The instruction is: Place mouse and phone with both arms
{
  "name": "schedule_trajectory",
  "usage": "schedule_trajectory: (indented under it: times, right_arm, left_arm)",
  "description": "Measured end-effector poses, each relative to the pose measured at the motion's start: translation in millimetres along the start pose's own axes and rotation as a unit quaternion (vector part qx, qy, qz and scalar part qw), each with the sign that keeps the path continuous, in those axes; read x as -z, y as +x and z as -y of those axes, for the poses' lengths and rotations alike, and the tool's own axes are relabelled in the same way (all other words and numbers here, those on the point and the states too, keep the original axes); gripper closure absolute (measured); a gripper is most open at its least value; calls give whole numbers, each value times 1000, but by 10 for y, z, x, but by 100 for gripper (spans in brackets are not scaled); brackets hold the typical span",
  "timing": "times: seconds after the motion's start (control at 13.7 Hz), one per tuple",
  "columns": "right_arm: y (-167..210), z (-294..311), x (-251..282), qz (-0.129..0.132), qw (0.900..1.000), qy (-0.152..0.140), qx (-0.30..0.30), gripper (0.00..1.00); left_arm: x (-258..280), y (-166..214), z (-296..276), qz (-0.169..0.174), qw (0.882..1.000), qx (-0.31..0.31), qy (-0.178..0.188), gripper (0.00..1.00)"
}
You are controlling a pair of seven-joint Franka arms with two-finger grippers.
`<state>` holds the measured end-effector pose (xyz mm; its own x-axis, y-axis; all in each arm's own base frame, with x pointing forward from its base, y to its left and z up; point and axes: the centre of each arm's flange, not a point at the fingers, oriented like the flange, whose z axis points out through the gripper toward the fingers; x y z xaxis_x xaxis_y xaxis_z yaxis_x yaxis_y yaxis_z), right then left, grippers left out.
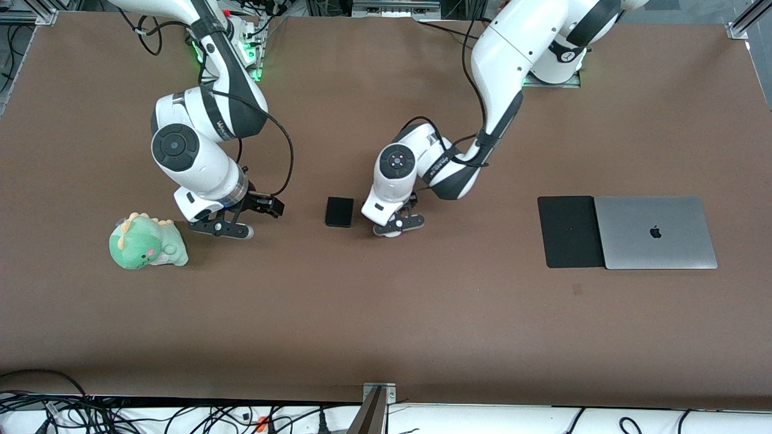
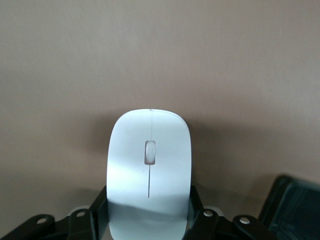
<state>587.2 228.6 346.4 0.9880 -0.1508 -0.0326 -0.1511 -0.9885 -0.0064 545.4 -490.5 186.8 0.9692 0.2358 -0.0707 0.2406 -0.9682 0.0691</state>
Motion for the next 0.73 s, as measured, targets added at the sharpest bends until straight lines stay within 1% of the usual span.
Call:
schedule_trajectory:
  times: [0.22,0.29,0.51,0.73]
  right_arm:
    - [-83,119,-76,-8,1000,6,-12,0]
    - [-132,204,-101,-10,1000,8,-18,0]
    - [-315,534,-229,-18,999,13,-28,0]
    - [-491,840,-445,-23,999,14,-28,0]
  left_arm:
    - [172,551,424,-5,1000,-18,-4,37]
    - [193,679,583,-3,1000,-25,-1,37]
    - [241,896,1061,6,998,-55,12,37]
    - [411,1095,1733,19,995,-94,27,37]
